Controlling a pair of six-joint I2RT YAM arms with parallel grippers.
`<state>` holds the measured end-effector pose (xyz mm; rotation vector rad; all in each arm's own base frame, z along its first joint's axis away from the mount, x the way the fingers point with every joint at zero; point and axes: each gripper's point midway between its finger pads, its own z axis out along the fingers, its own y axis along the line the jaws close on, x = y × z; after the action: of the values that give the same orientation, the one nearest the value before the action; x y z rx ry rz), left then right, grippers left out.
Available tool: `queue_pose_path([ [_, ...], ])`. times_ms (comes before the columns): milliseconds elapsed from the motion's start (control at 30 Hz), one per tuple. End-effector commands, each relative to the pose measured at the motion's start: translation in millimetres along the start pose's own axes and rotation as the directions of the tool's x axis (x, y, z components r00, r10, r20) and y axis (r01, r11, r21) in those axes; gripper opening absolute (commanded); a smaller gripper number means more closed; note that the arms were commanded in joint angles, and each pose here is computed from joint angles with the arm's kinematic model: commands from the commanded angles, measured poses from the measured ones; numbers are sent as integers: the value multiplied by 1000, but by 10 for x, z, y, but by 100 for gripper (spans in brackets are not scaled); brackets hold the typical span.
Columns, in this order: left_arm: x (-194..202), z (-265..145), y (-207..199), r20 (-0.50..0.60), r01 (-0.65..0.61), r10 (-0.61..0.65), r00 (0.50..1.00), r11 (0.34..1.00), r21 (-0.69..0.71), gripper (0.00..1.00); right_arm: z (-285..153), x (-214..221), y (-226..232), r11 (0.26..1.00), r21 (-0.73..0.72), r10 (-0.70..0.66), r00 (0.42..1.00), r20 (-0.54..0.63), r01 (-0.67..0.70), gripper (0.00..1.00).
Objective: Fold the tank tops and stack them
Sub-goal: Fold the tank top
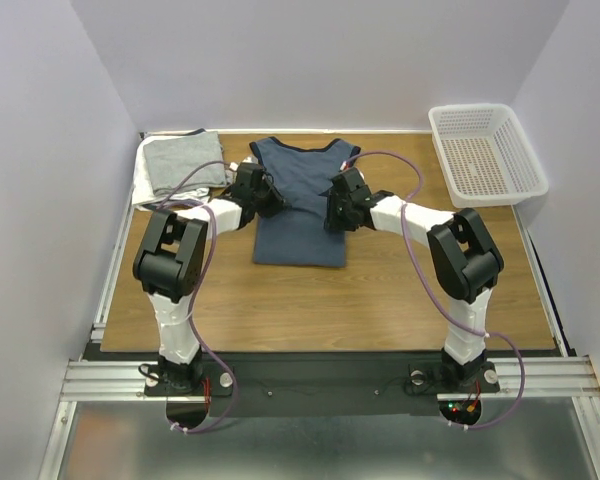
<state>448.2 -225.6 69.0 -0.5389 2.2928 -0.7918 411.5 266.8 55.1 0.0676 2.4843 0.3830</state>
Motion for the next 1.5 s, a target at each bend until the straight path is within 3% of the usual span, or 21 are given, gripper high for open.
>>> queue_pose_path([
  [0, -474, 61, -518, 87, -6, -6, 996, 991, 135, 23, -63, -48, -12, 1000, -5, 15, 999, 40, -15, 43],
  [300, -580, 502, -185, 65, 74, -78, 995, 996, 52, 23, -80, -40, -102, 1000, 29, 9, 999, 53, -11, 43],
  [533, -669, 481, -179, 86, 58, -62, 994, 997, 44, 25, -7, 5, -74, 1000, 11, -29, 999, 25, 28, 51],
  [567, -686, 458, -200, 91, 54, -58, 994, 997, 48, 26, 8, 33, -80, 1000, 11, -30, 999, 16, 29, 51],
  [700, -900, 161, -437, 166, 8, -22, 986, 996, 89, 51, -9, 201, -102, 999, 27, -45, 999, -6, 45, 52],
  [867, -1032, -350, -752, 244, -74, 37, 969, 987, 143, 57, -73, 445, -184, 993, 79, -80, 996, -32, 83, 54],
  [967, -820, -567, -476, 242, -77, 74, 967, 997, 4, 55, -129, 599, -264, 987, 119, -105, 993, -61, 111, 54],
  [1000, -629, -565, -204, 228, -71, 89, 970, 994, -85, 54, -147, 650, -281, 984, 127, -113, 991, -69, 121, 54],
  [1100, -197, -767, 176, 193, -59, 92, 977, 984, -168, 53, -233, 774, -380, 981, 148, -114, 990, -88, 126, 54],
  [1333, 1009, -927, 466, -1, -118, 121, 993, 969, -216, 49, -528, 1238, -391, 967, 150, -182, 970, -160, 206, 55],
  [1467, 1215, -1158, 532, -9, -96, 97, 995, 963, -253, 48, -740, 1740, -235, 955, 129, -235, 945, -226, 268, 55],
])
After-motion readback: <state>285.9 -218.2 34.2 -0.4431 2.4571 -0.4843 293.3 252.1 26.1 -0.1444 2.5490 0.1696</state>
